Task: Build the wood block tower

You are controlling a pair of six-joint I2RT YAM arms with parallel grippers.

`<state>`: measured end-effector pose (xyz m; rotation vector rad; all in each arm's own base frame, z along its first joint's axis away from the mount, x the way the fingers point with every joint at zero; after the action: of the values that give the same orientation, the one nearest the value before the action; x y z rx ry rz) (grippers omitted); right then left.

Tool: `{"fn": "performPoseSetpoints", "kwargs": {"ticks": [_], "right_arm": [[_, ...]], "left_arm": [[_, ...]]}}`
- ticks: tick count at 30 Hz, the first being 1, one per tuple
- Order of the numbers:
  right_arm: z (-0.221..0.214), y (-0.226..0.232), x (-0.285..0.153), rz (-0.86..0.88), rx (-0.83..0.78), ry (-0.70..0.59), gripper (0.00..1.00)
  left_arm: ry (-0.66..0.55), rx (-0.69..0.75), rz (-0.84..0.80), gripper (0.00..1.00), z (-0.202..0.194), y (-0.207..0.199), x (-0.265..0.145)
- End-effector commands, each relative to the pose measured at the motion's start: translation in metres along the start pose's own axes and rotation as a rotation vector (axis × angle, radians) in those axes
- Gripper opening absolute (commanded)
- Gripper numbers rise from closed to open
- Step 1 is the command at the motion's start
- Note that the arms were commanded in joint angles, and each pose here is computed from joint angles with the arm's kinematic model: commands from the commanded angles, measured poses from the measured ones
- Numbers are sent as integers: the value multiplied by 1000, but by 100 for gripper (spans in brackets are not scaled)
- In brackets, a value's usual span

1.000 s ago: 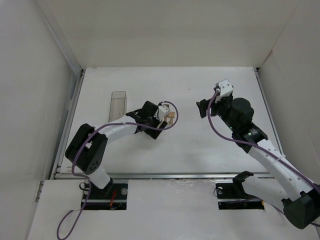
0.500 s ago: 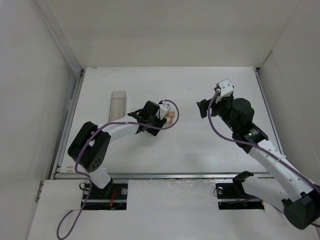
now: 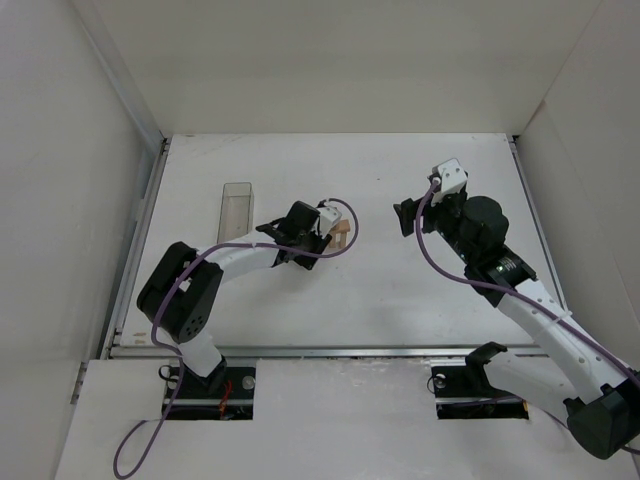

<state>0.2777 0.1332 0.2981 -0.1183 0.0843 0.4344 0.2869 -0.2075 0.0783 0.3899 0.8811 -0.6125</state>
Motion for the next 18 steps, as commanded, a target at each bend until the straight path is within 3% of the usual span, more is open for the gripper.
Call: {"fn": "performPoseSetpoints", "kwargs": {"ticks": [1,18], "right_arm": [[6,-4,-4,-22,4,-25,100],[4,0,-1,8,-6,-19,100]], "left_arm": [[30,-4,14,39,-5,4,-6],[-26,40,29,71,9,8,-17]]}}
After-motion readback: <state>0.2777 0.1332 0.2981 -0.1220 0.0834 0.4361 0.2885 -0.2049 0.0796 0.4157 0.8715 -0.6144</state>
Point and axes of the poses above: each gripper's point midway between its finger pads, its own x axis out along the fingers, its own y axis along the line the jaws close on, z = x × y, the point moved 5 cm from there along -x, back along the fingers, and after that the axes turned 1 degree about x, right-handed, at the moved point
